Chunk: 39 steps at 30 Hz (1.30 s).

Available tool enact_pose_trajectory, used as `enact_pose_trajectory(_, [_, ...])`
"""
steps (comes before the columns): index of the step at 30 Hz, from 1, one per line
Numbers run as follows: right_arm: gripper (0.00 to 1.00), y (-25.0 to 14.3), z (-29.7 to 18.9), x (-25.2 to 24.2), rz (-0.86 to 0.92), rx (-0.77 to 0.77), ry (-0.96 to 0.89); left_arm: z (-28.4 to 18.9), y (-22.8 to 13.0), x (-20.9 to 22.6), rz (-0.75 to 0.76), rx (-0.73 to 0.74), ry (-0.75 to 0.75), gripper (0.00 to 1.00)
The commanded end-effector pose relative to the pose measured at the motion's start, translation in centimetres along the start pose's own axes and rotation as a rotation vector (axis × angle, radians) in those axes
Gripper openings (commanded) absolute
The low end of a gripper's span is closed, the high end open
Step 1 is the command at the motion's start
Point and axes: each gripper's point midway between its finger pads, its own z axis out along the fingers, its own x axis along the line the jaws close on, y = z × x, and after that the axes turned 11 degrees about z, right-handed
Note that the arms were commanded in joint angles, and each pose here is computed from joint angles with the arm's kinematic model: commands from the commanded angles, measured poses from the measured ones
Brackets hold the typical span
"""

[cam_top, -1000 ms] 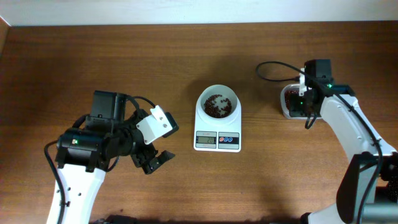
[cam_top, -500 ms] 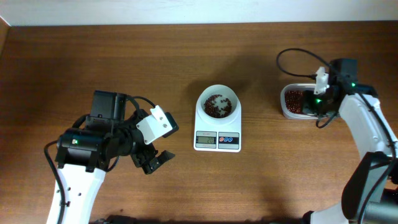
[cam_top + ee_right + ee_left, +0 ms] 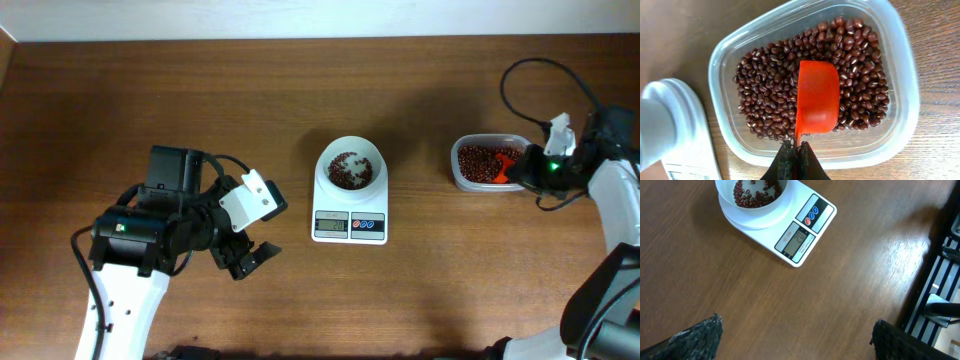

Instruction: Scoop and weigh 50g on scale

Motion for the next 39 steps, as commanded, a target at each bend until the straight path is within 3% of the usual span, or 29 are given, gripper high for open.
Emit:
enact_pose_trajectory(1, [0.04, 0.8, -1.4, 1.0, 0.019, -0.024, 0.100, -0.7, 0.7, 0.1, 0.026, -0.027, 0.014, 0.99])
enact_pose_trajectory(39, [0.04, 1.1, -5.0, 2.9, 0.122, -0.011, 0.442, -0.7, 0.7, 0.1, 0.026, -0.027, 0.014, 0.99])
